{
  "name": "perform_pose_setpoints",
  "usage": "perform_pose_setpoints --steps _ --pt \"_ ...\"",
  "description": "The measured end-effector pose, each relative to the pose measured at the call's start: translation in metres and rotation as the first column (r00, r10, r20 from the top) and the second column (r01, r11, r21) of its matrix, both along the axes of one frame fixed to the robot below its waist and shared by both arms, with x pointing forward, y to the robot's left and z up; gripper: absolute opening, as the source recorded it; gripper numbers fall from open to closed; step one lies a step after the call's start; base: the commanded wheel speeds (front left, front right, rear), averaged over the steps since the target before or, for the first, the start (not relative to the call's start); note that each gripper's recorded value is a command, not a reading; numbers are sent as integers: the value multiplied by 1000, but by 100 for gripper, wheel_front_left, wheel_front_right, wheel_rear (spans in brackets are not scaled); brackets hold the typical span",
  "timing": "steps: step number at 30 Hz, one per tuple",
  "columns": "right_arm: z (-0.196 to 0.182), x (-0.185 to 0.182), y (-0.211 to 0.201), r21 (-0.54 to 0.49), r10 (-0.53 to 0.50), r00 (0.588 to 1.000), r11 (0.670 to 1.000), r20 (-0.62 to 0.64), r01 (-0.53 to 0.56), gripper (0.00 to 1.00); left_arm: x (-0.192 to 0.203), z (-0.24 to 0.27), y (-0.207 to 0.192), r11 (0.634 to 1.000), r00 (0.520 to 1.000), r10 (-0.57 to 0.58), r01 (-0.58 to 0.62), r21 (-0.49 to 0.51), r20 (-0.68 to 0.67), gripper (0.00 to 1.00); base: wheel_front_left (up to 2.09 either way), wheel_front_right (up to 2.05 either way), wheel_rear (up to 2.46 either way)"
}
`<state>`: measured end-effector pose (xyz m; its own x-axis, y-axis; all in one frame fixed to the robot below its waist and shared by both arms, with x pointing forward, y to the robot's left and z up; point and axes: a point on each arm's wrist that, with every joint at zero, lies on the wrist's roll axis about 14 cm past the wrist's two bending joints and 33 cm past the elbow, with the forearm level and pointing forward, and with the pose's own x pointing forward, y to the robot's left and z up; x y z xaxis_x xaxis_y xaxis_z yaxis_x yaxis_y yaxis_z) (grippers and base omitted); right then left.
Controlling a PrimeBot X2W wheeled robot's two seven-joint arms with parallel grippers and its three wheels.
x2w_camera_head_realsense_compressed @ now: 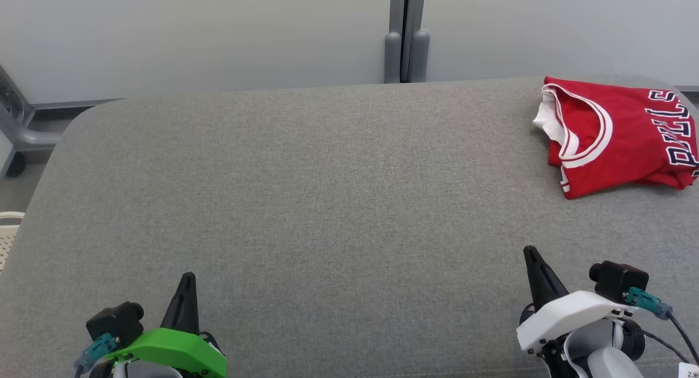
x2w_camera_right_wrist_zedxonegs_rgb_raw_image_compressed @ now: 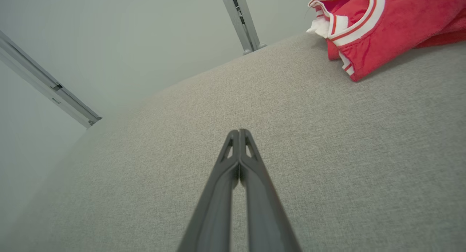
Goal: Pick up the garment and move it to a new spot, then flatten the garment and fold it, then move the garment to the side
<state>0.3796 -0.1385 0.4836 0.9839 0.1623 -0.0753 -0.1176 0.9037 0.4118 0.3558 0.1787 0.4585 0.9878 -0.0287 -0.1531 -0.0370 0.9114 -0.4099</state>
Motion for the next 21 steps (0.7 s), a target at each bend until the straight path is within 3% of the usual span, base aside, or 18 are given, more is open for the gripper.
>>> perform_pose_setpoints --steps 11,21 --pt "-2 2 -19 165 -63 997 984 -53 71 0 5 2 -4 985 999 26 -29 -168 -18 0 0 0 0" --pt "0 5 -33 297 -100 991 947 -84 121 0 11 6 -8 951 999 41 -47 -304 -24 0 0 0 0"
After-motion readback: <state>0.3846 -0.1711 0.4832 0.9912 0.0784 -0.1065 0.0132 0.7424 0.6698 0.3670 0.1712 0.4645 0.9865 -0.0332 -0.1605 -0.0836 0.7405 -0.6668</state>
